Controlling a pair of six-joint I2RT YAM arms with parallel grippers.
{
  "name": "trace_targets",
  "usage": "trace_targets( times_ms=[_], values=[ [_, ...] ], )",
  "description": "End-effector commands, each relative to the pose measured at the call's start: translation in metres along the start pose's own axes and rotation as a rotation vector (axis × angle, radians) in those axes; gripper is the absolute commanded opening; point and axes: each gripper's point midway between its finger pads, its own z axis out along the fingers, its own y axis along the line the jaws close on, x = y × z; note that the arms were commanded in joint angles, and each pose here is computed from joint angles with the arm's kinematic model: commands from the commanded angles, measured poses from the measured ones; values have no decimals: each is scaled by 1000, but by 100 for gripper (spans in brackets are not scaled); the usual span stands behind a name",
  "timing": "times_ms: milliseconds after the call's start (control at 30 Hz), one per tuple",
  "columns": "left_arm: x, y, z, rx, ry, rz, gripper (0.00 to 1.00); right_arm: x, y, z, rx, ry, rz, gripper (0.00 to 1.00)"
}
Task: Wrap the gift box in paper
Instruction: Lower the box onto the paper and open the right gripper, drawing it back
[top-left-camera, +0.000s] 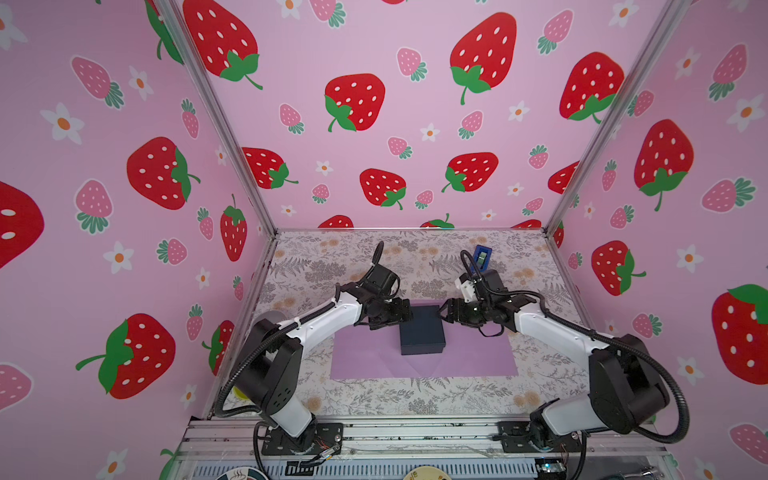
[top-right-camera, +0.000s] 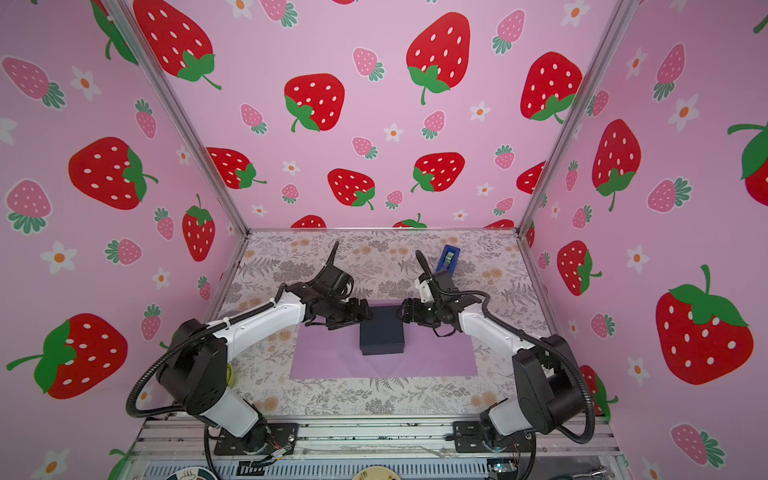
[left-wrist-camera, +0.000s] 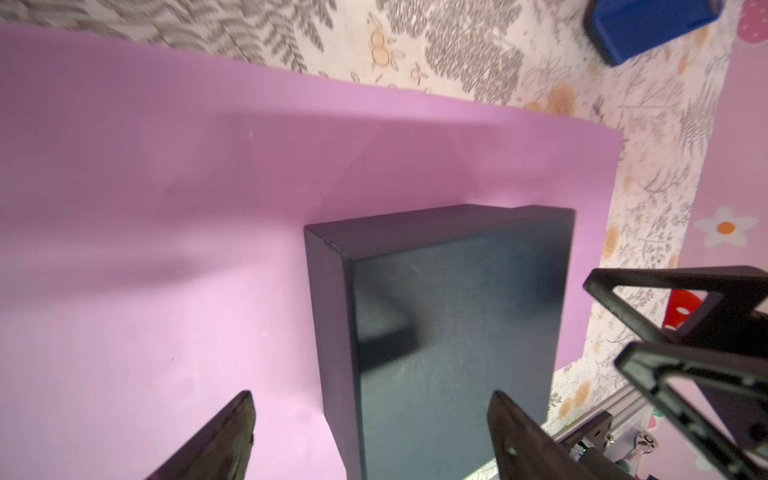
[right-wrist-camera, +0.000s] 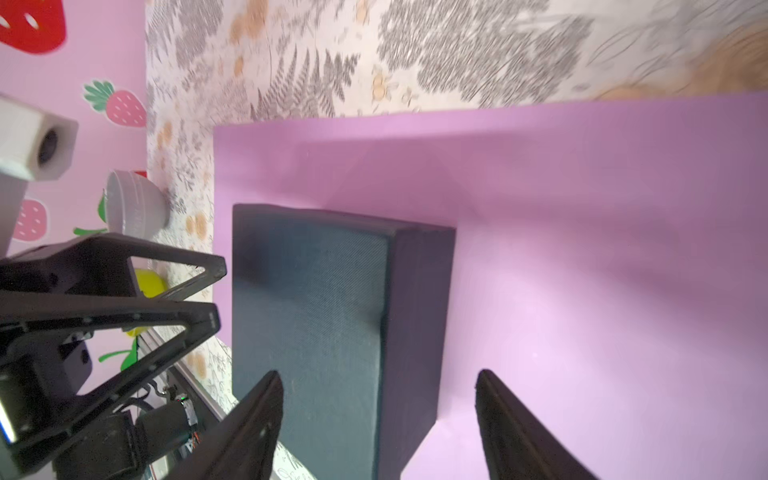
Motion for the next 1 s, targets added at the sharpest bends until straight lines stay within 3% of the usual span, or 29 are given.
trace_targets(
  times_ms=[0,100,300,633,767,967],
  values=[
    [-5,-21,-21,47,-9,25,88,0,-23,-16,24,1,23,75],
    [-6,-36,-24,79,0,38,87,-2,-54,-30,68,-14,73,75],
    [-4,-19,-10,-47,47,52,89,-1,-91,-50,99,-34,136,75],
    [-3,-23,23,-14,127,73,91,5,-95,-56,85,-31,147,75],
    [-7,-39,25,68,118,88,90,4,-94,-59,83,-38,143,75],
    [-7,-41,23,74,114,91,89,5,-95,-61,88,-40,144,75]
  ],
)
